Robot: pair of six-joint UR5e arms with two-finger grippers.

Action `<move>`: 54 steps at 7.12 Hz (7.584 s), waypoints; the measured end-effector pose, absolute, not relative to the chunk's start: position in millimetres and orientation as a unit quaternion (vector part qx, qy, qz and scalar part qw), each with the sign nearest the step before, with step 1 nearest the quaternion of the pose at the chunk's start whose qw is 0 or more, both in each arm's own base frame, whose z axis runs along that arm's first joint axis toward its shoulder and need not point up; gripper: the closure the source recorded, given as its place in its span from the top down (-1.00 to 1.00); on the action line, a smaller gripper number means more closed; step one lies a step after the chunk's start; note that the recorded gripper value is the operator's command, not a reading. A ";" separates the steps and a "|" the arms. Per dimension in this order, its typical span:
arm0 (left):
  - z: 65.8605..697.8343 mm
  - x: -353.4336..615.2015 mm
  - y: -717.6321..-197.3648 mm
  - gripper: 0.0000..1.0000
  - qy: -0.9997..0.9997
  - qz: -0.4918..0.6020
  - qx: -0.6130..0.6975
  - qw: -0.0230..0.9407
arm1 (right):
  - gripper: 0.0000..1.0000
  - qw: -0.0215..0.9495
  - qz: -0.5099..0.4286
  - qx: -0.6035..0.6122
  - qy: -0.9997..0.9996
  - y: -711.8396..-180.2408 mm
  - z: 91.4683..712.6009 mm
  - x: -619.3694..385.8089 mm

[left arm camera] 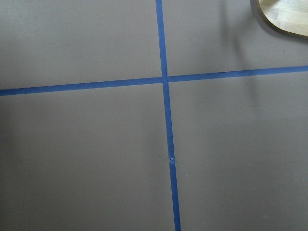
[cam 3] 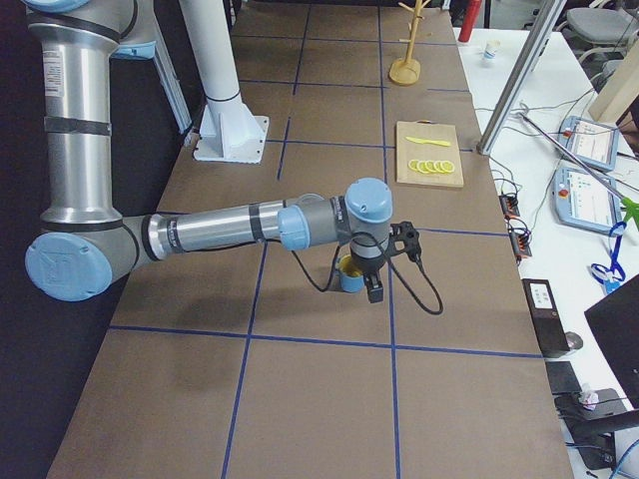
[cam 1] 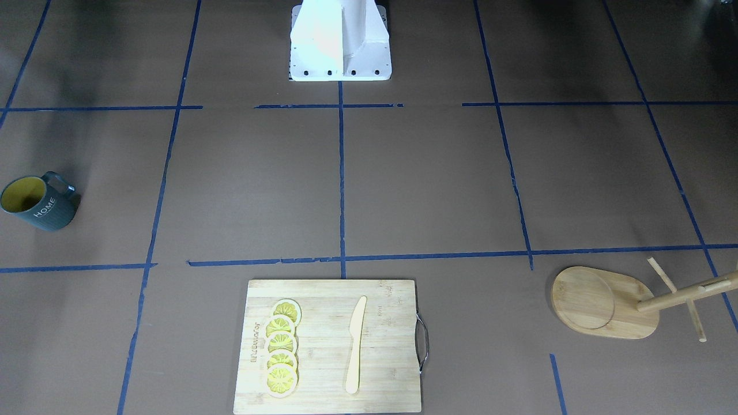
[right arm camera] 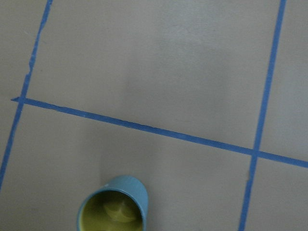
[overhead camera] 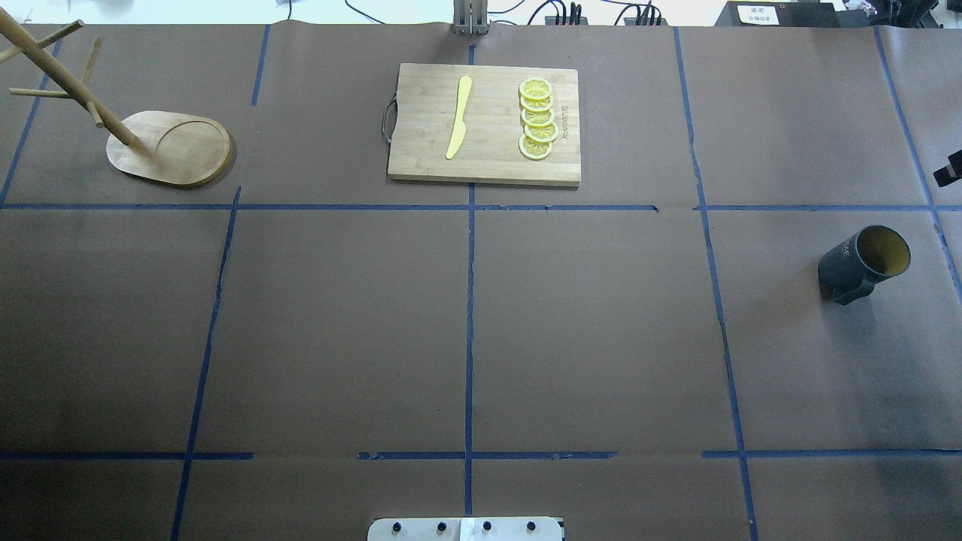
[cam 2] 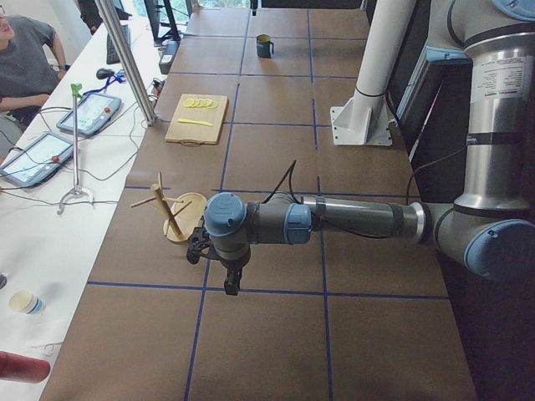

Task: Hang cup on storage rack
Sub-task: 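Move the right gripper toward the teal mug, then grasp the teal mug by its rim with the right gripper, then carry the teal mug toward the table center with the right gripper, then set the mug down and open the right gripper, then withdraw the right arm away from the mug to rest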

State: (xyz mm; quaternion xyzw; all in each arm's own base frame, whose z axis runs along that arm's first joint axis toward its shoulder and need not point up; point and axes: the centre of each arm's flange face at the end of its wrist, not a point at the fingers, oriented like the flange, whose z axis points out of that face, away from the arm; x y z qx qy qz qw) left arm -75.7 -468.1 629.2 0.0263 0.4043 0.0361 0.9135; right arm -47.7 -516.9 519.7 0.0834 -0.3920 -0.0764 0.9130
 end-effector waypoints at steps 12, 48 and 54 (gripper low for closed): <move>631.7 -75.6 -465.0 1.00 0.404 0.035 0.024 0.914 | 0.04 0.910 -0.153 0.062 -0.381 -486.7 604.5 -140.0; 587.4 -68.8 -484.2 1.00 0.398 0.080 0.131 0.905 | 1.00 0.926 -0.024 0.042 -0.373 -596.1 348.1 -149.8; 514.1 0.0 -507.1 1.00 0.407 0.168 0.303 0.845 | 1.00 0.929 -0.132 0.027 -0.344 -449.9 623.2 69.9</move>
